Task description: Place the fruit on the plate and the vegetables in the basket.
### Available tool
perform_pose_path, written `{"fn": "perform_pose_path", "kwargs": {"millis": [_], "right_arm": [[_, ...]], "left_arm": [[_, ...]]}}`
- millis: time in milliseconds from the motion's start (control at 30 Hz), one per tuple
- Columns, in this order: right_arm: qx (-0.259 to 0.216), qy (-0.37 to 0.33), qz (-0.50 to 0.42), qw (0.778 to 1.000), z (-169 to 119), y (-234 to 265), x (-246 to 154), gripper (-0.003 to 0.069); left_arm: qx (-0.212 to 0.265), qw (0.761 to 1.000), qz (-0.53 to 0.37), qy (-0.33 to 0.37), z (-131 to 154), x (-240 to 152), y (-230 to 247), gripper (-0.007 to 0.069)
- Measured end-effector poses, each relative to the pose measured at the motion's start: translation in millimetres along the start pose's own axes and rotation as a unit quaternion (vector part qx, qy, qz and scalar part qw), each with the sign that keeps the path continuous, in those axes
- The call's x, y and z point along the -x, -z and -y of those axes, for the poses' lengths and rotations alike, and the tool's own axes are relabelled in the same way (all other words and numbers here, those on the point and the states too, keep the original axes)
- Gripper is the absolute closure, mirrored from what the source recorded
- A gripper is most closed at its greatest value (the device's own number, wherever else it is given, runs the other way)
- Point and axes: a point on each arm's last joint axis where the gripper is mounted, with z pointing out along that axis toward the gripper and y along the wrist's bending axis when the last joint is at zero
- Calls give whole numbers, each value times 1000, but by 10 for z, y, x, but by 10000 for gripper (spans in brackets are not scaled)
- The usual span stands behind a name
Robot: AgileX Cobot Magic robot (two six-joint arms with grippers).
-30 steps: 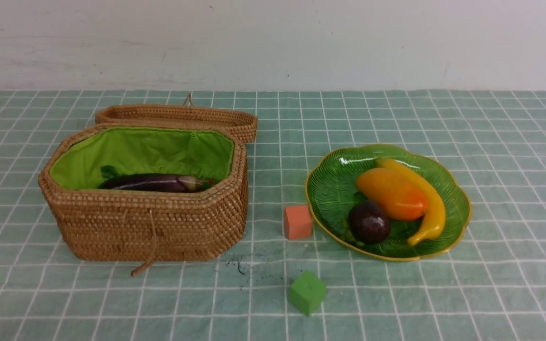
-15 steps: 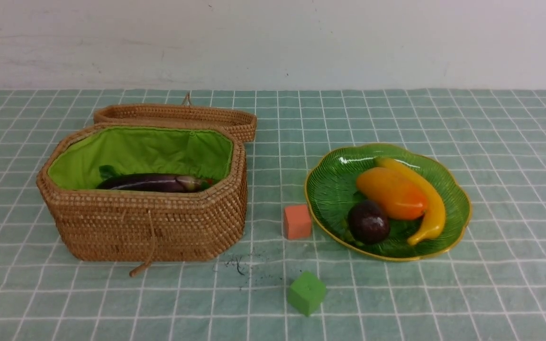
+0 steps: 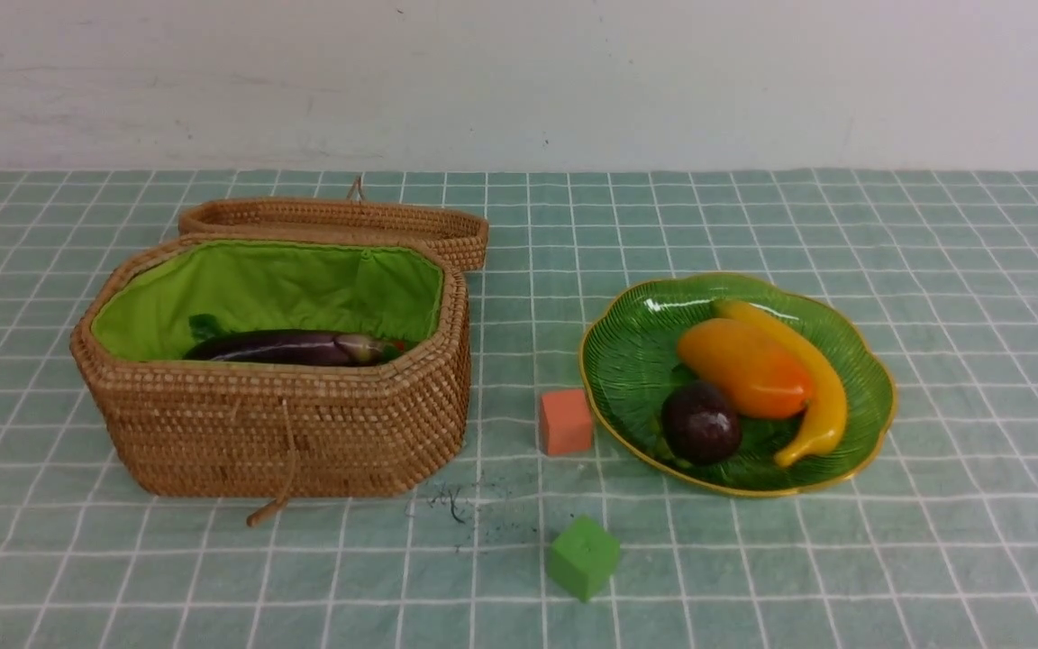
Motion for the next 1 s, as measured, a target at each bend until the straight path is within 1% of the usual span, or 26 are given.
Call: {"fn": "perform_pose_path", "kwargs": {"millis": [1000], "right_arm": [[0,0,0,1000,0,0,0,587]], "left_arm": [[0,1000,0,0,0,0,0,622]]}}
